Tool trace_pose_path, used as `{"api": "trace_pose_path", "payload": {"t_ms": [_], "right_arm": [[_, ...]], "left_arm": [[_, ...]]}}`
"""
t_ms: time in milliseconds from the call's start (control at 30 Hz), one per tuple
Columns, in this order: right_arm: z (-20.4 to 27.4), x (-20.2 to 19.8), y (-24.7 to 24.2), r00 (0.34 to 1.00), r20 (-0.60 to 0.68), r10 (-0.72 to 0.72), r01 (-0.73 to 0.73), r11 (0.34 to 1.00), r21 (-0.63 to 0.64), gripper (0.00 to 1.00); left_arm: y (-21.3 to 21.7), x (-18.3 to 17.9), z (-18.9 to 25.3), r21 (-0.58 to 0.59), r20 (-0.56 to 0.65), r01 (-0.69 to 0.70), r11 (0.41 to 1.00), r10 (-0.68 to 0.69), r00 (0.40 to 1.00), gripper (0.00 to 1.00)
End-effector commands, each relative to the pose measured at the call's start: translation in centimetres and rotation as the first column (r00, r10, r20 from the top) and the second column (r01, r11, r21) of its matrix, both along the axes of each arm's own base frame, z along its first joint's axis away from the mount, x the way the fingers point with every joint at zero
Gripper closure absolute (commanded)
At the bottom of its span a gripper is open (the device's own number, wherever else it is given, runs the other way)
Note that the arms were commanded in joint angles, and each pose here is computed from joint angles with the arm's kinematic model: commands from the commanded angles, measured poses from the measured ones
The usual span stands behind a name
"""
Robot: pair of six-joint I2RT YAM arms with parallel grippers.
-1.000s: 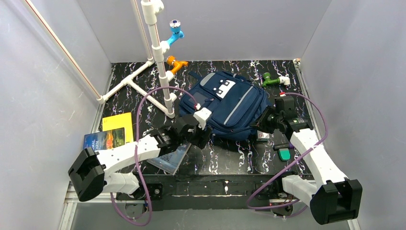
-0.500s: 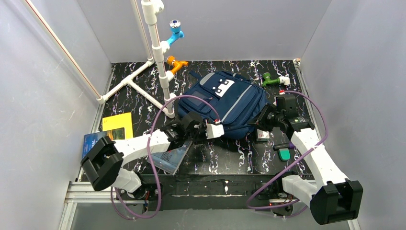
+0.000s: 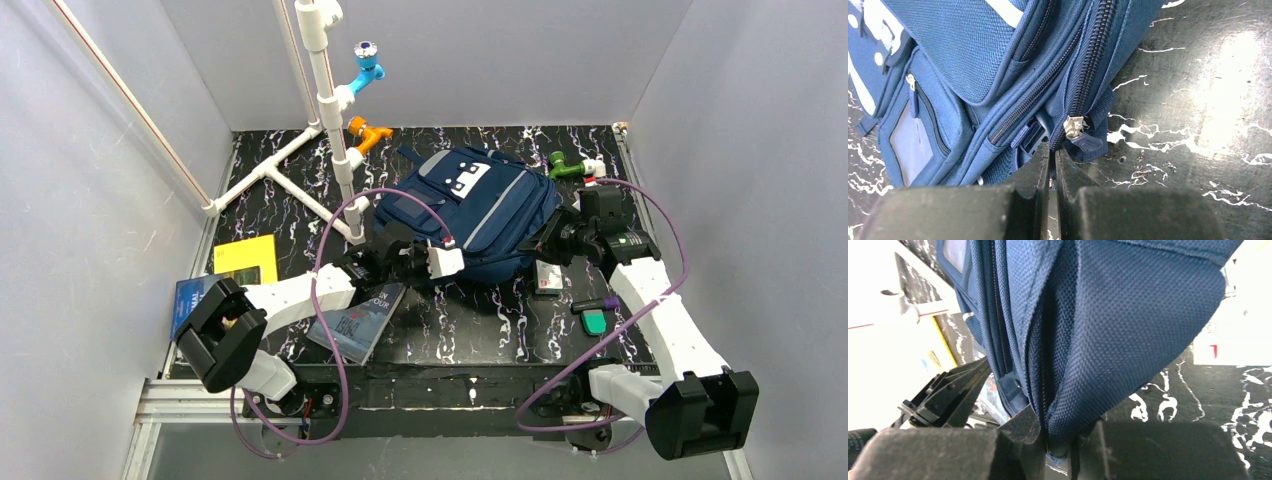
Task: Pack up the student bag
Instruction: Unzip the student bag at the center of the board.
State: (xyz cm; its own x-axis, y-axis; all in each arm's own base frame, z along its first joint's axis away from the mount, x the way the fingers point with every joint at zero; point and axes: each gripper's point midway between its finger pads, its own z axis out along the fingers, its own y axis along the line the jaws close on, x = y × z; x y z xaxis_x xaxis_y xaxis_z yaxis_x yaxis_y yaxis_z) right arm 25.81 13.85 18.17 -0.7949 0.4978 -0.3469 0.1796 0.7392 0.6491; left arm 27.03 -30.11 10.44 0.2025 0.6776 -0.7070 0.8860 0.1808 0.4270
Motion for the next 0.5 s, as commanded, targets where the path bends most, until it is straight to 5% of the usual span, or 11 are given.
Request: {"api": "trace_pose_path", "payload": {"t_ms": [0,167,233,467], "right_arm": [[4.0,2.9,-0.1,0.986,0.156,0.053,-0.046,0.998,-0.054,0.88],[1.5,1.9,-3.9,0.994,-0.04,0.102,-0.11,0.938,-0.329,0.48],[2.8,1.8,-4.6,0.993,0.005,0.114,-0.104,0.922,-0.373,0.3],[8.9,0.9,-1.8,0.948,0.198,0.248,-0.165,0.918,-0.36,0.17]], "left_arm": [[-1.8,-0.8,1.4,-0.098,-0.049,0.048,0.994,-0.052,0.997,1.0],[-2.6,-0.4,2.5,-0.18,-0.107,-0.004,0.984,-0.015,0.994,1.0],[-2.8,0.3,3.0,-0.216,-0.135,-0.061,0.974,0.032,0.99,1.0],[-4.2,0.8,4.6,-0.313,-0.298,-0.2,0.928,0.105,0.949,1.0]]}}
